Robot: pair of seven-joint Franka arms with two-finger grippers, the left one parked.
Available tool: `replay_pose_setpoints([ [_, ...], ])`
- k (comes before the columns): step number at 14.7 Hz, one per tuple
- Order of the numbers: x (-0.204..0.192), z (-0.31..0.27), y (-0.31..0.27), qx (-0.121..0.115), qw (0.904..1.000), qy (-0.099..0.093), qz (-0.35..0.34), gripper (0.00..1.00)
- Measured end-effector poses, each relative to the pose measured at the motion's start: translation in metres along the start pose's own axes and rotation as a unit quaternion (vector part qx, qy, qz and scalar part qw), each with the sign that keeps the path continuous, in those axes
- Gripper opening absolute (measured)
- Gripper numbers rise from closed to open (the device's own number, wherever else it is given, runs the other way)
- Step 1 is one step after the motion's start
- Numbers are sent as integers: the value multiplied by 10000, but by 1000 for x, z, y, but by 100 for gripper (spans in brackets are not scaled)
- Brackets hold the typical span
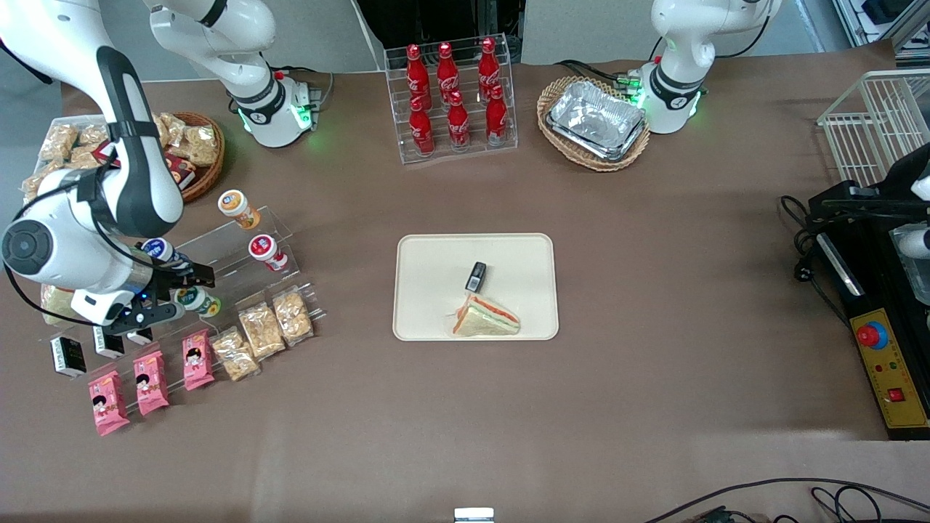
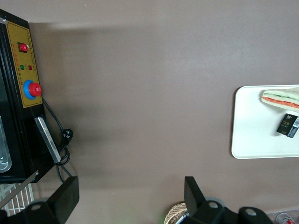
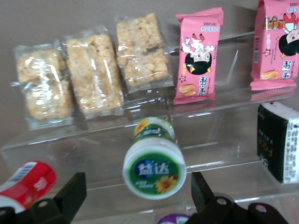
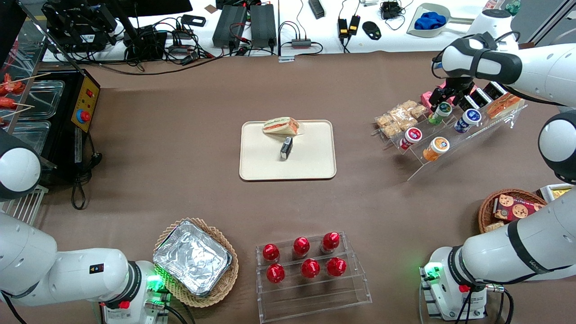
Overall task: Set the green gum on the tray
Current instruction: 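Move the right gripper down to the green-lidded yogurt bottle on the rack, then close the right gripper around the green-lidded bottle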
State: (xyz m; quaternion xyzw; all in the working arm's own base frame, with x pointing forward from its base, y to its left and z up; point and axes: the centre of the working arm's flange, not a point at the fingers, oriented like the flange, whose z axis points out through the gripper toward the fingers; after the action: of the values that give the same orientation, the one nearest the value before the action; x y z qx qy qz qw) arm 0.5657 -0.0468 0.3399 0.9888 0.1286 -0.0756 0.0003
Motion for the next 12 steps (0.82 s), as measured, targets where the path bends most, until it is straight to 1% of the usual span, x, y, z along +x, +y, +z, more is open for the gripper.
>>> replay_pose_setpoints([
  [2,3,8,2,-37,10000,0,-50,100],
  [6,6,22,4,-69,9999,74,-65,100],
  [10,5,39,10,-59,10000,41,-21,97],
  [11,5,39,10,-60,10000,41,-25,90],
  [12,5,39,10,-60,10000,43,-37,78],
])
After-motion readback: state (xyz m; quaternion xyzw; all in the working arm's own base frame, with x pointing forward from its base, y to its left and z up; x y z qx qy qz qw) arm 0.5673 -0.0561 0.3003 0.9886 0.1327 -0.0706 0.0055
